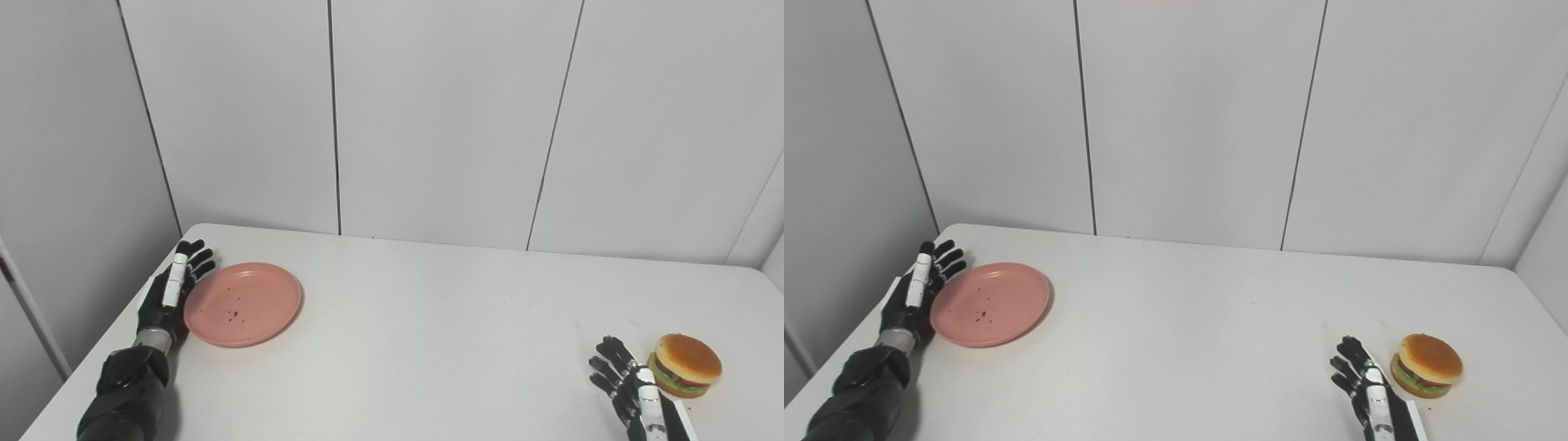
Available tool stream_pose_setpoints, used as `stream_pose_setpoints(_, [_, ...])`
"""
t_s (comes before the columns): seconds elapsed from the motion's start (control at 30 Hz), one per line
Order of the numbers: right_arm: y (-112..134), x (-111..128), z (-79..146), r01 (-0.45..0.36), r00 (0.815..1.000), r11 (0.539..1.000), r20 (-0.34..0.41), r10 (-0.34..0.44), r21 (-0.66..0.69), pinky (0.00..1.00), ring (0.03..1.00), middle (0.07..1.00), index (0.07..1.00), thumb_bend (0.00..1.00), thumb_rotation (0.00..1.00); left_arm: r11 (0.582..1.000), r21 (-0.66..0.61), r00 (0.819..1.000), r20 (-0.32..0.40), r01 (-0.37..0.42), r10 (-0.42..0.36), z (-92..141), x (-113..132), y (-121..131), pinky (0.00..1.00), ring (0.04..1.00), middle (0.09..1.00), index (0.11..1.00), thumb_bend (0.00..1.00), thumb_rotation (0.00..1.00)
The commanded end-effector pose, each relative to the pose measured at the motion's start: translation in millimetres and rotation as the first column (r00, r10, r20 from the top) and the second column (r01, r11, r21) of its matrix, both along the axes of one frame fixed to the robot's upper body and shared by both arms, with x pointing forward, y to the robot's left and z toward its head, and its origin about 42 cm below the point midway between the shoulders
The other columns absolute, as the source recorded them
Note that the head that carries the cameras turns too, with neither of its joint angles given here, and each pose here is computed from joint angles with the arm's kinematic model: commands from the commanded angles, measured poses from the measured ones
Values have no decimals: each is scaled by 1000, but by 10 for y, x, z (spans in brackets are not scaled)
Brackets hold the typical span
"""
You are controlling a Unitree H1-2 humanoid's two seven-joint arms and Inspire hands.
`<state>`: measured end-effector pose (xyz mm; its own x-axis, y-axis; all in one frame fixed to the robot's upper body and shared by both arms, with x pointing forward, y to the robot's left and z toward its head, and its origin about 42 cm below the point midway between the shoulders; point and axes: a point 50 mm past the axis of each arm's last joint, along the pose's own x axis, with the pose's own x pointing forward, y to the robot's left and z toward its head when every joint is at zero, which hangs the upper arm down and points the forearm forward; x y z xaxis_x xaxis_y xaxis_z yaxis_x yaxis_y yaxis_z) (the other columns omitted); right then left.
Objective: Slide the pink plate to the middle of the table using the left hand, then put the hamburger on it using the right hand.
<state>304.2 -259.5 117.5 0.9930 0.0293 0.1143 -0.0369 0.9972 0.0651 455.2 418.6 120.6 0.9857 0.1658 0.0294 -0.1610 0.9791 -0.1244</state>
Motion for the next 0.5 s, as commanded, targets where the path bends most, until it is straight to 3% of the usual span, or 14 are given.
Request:
stream_pose_setpoints(0.0, [66,-131,-200,-2,997,1000,-73,4,22,877,869,892,874,780,1000,999,14,997,73,38,-39,227,148,-66,847,878,868,852,975,843])
stream_pose_setpoints(0.47, [104,-121,-189,-3,997,1000,-74,4,22,868,862,892,879,769,1000,995,3,989,106,103,-103,184,177,-350,800,874,859,808,954,848])
